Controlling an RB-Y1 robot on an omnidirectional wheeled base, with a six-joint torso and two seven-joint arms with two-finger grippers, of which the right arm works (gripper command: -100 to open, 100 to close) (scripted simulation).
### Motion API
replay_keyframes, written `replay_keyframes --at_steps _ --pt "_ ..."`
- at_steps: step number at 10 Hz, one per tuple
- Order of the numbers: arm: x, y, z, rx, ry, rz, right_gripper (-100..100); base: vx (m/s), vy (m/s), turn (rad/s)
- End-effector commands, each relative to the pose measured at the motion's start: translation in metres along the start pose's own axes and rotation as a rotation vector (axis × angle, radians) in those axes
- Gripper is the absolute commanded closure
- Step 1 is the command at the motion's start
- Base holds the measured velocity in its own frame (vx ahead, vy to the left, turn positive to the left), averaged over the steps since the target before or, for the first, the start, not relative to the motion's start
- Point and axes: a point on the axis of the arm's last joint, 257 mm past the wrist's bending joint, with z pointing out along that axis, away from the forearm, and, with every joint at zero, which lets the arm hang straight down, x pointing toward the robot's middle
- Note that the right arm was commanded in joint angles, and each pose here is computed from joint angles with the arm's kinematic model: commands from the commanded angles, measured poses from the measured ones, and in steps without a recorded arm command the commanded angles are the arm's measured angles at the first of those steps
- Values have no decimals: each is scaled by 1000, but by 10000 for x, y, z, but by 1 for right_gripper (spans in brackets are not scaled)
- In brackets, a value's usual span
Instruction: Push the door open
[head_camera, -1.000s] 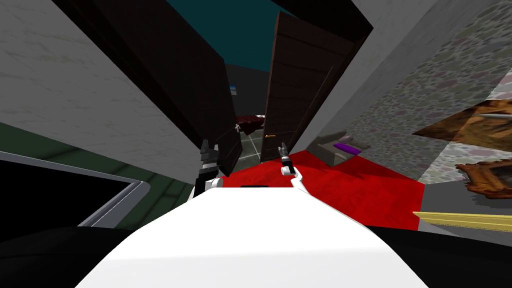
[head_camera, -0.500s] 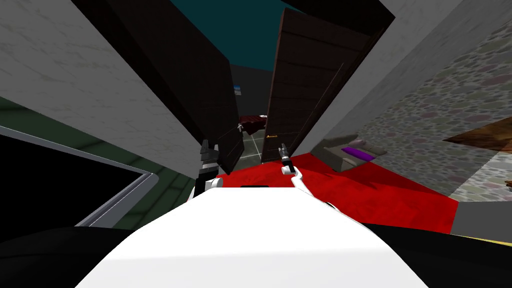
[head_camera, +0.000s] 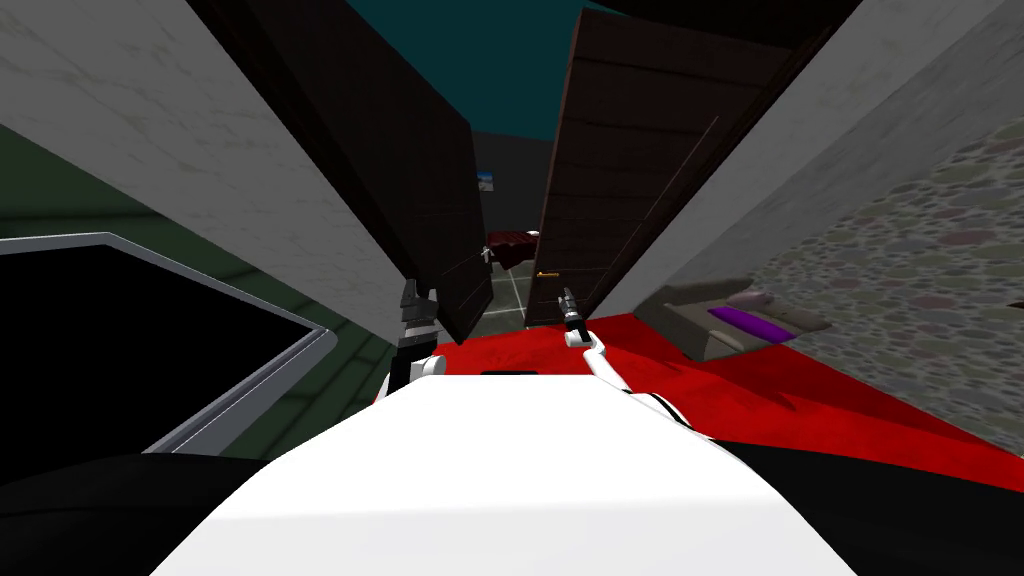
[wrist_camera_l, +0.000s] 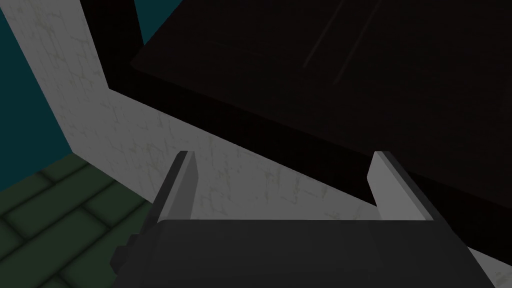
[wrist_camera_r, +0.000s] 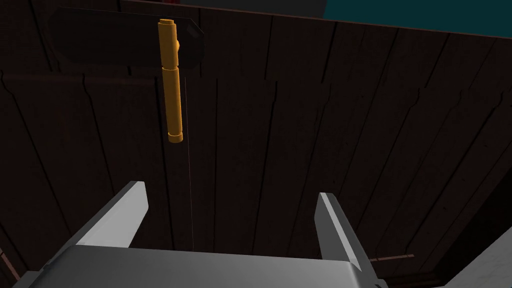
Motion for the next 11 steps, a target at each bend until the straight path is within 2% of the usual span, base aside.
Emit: replay_keyframes --at_steps 1,4,6,8,11 --pt "-72 -104 29 28 -9 3 -100 -8 -117 262" --pt "-237 -285 61 78 -30 5 -100 -11 -106 183" --pt "-389 -414 87 118 -51 7 -100 -11 -125 276" --pt "-482 -482 99 140 -64 9 -100 -15 -105 160" --pt "-526 -512 103 150 -71 9 -100 -15 -31 58"
